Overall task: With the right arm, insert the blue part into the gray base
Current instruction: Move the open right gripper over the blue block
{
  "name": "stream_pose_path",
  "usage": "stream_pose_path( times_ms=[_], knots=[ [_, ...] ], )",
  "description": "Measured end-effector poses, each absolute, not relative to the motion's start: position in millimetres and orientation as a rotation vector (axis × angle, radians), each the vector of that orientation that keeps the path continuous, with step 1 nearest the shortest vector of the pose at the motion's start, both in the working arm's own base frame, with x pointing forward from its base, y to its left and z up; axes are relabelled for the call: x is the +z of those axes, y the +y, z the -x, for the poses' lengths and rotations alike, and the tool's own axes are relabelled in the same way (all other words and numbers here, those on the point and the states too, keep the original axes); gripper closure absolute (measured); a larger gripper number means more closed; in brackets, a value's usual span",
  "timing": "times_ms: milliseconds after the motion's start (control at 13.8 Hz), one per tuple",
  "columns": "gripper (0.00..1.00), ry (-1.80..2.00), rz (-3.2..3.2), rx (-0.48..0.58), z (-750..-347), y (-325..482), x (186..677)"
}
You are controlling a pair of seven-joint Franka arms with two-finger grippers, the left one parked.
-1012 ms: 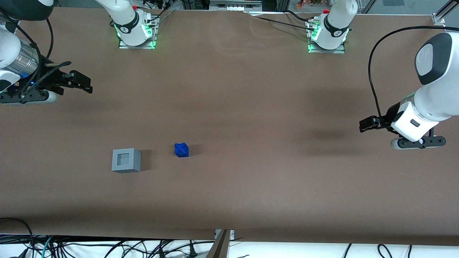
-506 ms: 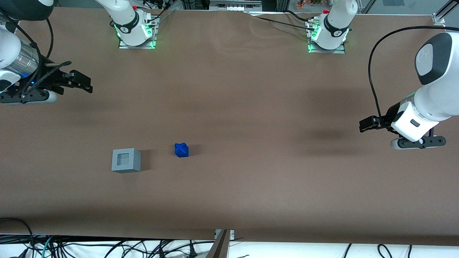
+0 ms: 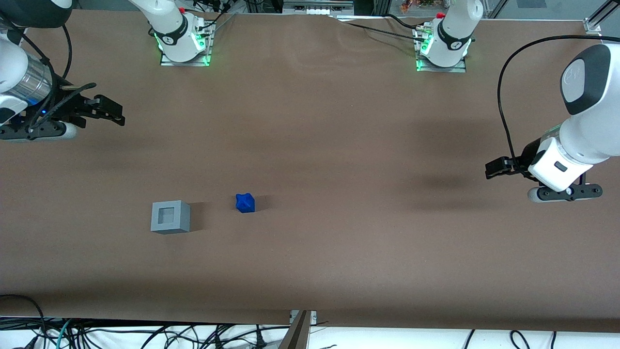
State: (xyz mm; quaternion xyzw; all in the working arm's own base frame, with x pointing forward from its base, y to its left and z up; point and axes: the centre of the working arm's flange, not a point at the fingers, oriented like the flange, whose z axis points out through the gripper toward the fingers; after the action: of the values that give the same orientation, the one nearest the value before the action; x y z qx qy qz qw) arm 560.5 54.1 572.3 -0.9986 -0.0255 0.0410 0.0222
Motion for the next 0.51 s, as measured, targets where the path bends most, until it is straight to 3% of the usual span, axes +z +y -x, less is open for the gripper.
stream_pose_path(
  times_ms=[506],
  knots=[
    [0.01, -0.081, 3.094, 0.132, -560.3, 55.1, 571.2]
  ],
)
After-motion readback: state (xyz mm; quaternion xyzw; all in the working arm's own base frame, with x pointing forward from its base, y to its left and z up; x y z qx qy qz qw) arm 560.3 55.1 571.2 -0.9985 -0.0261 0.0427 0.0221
